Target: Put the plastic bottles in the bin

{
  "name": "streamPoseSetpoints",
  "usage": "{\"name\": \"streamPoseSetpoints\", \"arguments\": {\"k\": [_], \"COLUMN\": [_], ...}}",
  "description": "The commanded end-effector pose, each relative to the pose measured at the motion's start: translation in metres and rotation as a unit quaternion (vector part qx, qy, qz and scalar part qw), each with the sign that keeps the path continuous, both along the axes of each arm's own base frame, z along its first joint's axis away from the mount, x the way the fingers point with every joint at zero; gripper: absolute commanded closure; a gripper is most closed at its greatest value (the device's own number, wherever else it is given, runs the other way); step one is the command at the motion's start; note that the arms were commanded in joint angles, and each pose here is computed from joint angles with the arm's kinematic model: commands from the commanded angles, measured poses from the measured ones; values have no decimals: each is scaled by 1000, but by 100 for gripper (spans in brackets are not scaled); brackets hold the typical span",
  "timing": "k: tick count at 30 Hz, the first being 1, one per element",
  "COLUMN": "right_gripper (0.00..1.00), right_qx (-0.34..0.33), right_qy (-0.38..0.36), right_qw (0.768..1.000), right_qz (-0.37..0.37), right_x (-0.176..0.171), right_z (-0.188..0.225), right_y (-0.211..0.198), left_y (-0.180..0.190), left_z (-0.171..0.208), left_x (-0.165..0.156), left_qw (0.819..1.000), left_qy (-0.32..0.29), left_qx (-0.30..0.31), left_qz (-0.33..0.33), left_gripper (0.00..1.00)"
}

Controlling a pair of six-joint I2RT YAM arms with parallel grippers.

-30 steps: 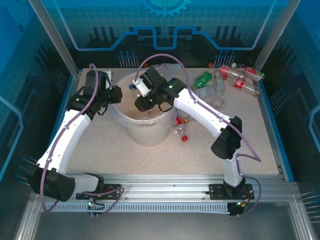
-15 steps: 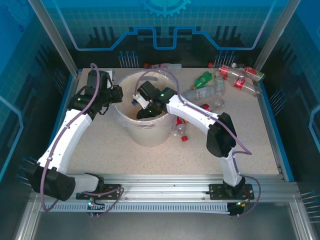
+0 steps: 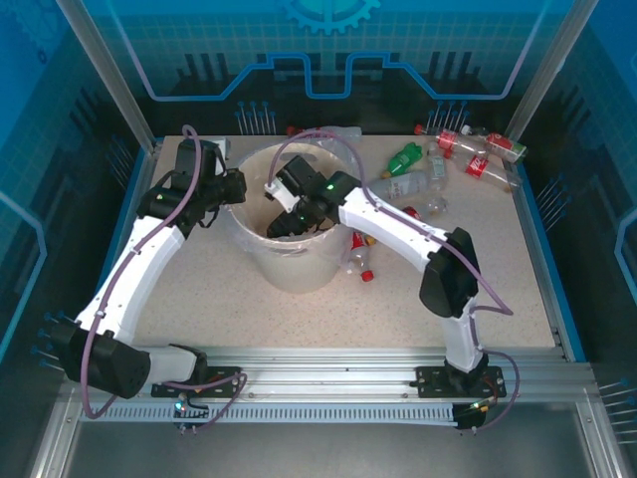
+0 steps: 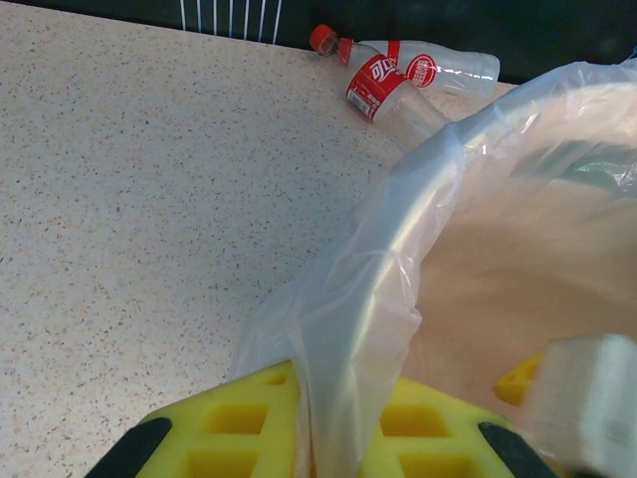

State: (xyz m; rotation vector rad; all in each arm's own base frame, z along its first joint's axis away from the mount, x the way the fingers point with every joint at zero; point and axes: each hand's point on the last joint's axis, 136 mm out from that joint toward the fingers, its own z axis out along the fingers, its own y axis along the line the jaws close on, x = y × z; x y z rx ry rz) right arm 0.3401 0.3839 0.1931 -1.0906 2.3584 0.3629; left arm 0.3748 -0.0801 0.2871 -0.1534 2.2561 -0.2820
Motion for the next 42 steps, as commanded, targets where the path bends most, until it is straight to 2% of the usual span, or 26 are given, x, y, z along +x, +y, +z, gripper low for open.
{"name": "streamPoseSetpoints", "arguments": {"k": [1, 9, 12, 15, 20, 22, 27, 29, 34, 42], "right_gripper": [6, 5, 5, 5, 7, 5, 0, 0, 0, 0], "right_qx": [58, 153, 164, 166, 130, 123, 110, 105, 84, 111], "right_qy": [-83, -191, -216, -217, -161, -123, -55, -30, 19, 63], "right_qw": [995, 970, 961, 956, 941, 920, 871, 859, 808, 760], "right_qz": [16, -11, -52, -110, -267, -350, -475, -501, -582, -638], "right_x": [-6, -31, -31, -22, 13, 26, 55, 66, 82, 98], "right_z": [85, 198, 219, 220, 167, 134, 47, 13, -54, -124], "right_y": [-4, -46, -78, -117, -204, -246, -309, -319, -332, -332], "left_y": [-2, 0, 0, 0, -4, -4, -3, -3, -4, -1], "left_z": [-3, -4, -5, -4, -3, -3, 0, 2, 2, 2], "left_x": [-1, -1, 0, 0, 0, 0, -1, 0, -2, -5], "left_qw": [1000, 1000, 1000, 1000, 1000, 1000, 1000, 1000, 1000, 1000], "left_qy": [9, 8, 8, 7, 4, 4, 0, -2, -1, -3], "left_qx": [3, 5, 5, 3, 0, 1, 1, 1, 0, 7], "left_qz": [2, 6, 7, 7, 1, 1, 1, 1, 0, 3], "left_gripper": [84, 85, 85, 85, 85, 85, 85, 85, 85, 85]}}
